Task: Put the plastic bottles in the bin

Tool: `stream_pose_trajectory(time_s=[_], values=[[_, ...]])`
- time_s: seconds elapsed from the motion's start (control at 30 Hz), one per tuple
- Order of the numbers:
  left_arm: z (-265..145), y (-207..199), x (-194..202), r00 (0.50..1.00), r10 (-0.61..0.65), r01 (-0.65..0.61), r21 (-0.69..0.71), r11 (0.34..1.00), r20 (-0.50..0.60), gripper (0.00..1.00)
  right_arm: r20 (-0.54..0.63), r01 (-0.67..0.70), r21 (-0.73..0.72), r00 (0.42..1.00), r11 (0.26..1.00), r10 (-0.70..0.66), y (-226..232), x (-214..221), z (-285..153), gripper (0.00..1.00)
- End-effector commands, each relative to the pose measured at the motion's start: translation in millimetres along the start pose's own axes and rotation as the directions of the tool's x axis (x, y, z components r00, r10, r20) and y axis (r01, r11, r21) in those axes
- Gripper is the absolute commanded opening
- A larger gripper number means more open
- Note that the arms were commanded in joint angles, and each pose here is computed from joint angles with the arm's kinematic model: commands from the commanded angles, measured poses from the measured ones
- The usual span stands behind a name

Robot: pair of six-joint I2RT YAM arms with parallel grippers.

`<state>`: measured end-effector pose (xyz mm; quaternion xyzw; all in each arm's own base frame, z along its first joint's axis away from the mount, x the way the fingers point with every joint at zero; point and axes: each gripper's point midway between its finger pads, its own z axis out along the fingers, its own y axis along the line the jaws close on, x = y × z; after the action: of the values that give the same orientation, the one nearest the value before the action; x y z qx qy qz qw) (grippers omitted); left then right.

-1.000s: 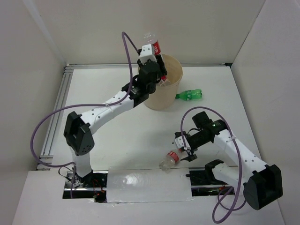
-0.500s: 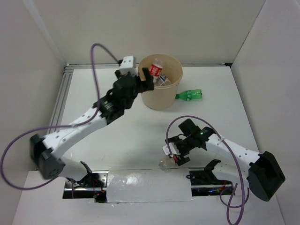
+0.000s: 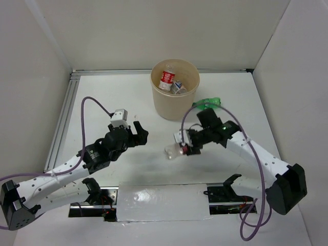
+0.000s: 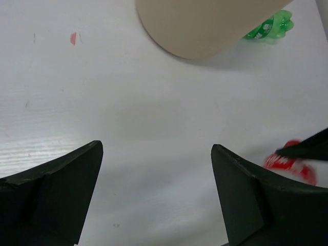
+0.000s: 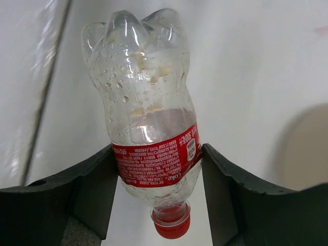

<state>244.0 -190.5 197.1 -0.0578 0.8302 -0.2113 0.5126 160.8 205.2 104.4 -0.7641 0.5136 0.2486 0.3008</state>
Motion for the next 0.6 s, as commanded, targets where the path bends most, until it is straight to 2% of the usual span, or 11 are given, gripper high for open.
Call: stream_pose_trajectory(time_s=[0.0, 0.13, 0.2, 0.33, 0.47, 0.5, 0.57], values=[[-6.4, -10.1, -2.4, 0.995, -0.101, 0.1, 0.023, 0.995, 0.022, 0.99, 0.178, -0.019, 0.178, 0.984, 0.984, -0.014, -59.2, -81.1, -55.8, 0.26], [-5.2, -7.5, 10.2, 0.994, -0.108, 0.108, 0.005, 0.994, 0.001, 0.99, 0.238, -0.029, 0.389, 0.969, 0.921, -0.07, -120.2, -130.0, -109.3, 0.27], [-6.0, -11.2, 10.2, 0.994, -0.109, 0.109, 0.017, 0.994, 0.002, 0.99, 0.268, -0.058, 0.501, 0.959, 0.863, -0.091, -155.6, -149.4, -138.1, 0.27], [-3.7, -12.1, 16.3, 0.995, -0.095, 0.095, 0.012, 0.995, -0.014, 0.99, 0.249, -0.099, 0.657, 0.964, 0.747, -0.091, -217.9, -146.0, -175.7, 0.3], [-3.5, -16.7, 19.8, 0.996, -0.091, 0.091, 0.027, 0.995, -0.026, 0.99, 0.261, -0.17, 0.721, 0.965, 0.672, -0.036, -270.9, -127.8, -194.4, 0.32], [-4.7, -19.2, 21.6, 0.996, -0.086, 0.087, 0.035, 0.996, -0.031, 0.99, 0.258, -0.187, 0.71, 0.966, 0.679, -0.003, -283.5, -114.0, -185.0, 0.37], [-4.4, -18.4, 20.5, 0.995, -0.096, 0.096, 0.029, 0.995, -0.025, 0.99, 0.266, -0.205, 0.717, 0.964, 0.666, 0.01, -298.6, -109.1, -195.7, 0.48]])
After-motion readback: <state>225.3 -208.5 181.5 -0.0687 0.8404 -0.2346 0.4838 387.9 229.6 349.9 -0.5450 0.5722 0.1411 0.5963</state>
